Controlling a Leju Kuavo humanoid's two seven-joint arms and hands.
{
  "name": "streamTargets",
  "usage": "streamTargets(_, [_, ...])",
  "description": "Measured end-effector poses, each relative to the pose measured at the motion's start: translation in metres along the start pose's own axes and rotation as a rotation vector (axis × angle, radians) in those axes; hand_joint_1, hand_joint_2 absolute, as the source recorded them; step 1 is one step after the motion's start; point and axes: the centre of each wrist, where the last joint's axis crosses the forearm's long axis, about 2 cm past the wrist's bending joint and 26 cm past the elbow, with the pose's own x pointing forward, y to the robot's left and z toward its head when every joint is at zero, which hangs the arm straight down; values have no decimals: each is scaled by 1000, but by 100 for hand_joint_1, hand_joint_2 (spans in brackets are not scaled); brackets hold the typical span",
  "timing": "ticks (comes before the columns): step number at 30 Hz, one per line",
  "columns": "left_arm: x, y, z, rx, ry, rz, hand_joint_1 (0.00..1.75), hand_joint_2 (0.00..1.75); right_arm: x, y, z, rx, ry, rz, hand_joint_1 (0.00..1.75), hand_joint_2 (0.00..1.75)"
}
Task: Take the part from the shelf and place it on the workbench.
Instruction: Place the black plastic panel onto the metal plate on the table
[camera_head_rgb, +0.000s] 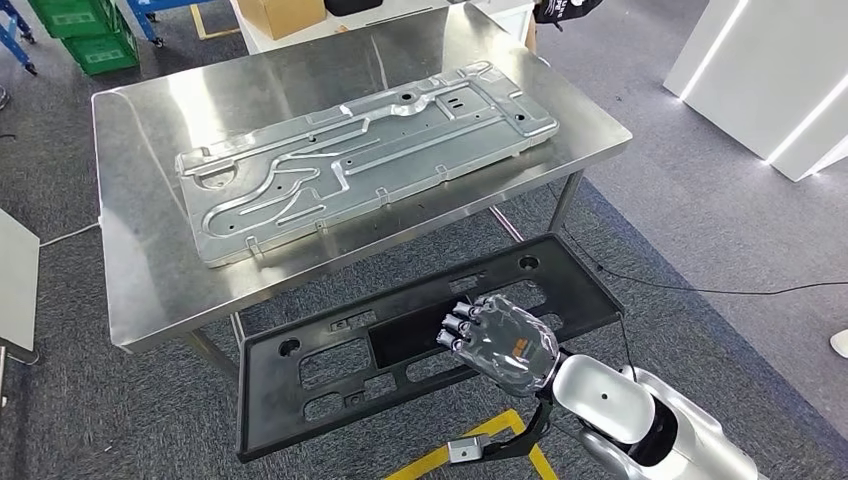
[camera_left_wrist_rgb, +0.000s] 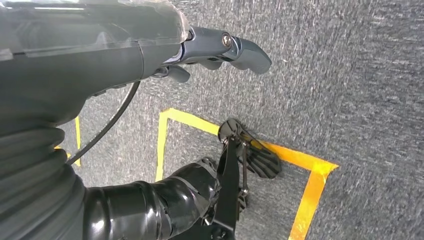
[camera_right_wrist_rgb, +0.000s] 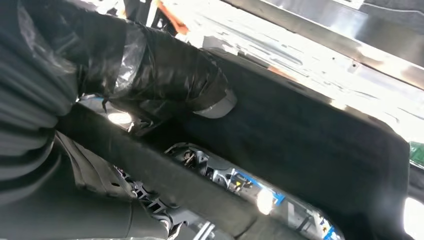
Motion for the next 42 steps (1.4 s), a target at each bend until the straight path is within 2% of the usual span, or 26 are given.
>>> streamTargets(42, [1,1,0,9,23,5,0,175,1,3,2,15,-6,-20,175,175])
